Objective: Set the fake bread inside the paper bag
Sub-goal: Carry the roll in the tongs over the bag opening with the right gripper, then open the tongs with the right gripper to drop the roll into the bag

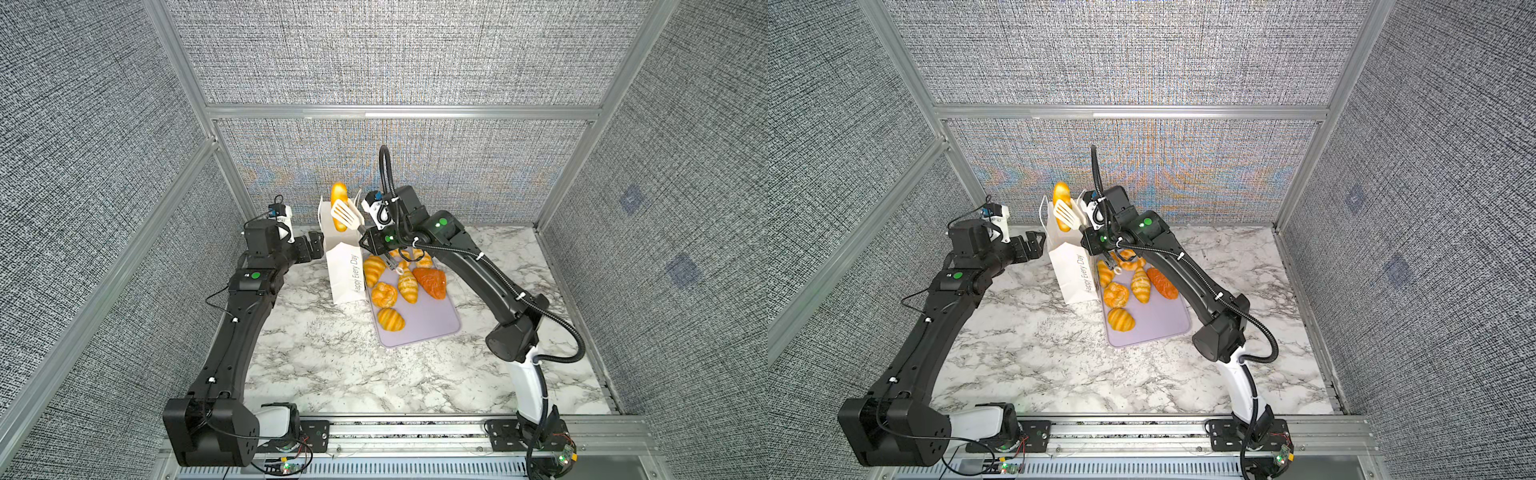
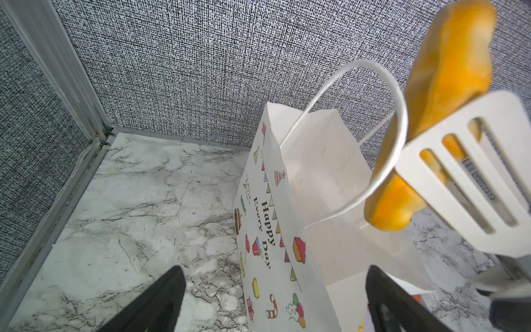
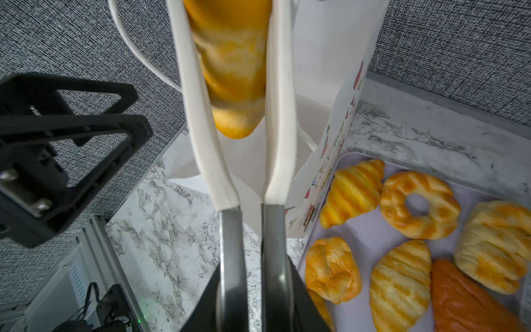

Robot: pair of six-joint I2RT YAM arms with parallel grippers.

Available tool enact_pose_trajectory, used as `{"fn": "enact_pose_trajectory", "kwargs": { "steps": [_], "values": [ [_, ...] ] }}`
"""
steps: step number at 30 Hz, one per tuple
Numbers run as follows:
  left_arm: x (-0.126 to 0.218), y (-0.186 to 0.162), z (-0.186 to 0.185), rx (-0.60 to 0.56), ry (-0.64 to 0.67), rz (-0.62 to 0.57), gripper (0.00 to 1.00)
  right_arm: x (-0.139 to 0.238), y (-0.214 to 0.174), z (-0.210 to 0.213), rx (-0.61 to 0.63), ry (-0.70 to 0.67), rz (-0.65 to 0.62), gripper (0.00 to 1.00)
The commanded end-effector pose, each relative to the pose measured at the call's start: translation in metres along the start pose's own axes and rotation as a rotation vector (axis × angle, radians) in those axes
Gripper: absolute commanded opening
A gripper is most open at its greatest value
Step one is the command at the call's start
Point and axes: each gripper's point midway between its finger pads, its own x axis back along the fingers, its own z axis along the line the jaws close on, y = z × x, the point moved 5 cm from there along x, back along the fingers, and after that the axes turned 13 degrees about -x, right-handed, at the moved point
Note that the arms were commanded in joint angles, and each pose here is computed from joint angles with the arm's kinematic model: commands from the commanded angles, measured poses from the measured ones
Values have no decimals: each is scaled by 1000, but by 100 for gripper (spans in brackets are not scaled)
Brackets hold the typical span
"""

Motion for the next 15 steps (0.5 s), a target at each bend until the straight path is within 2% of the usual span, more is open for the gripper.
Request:
{"fn": "enact_pose_trajectory", "kwargs": {
  "steps": [1,15],
  "values": [
    [-2,5,-2,9,-24,-28,99,7,3,-6,31,-69,-23,28],
    [-1,8,-9,18,-76,-58,99,3,-6,-16,52,-138,13,37]
  ]
}}
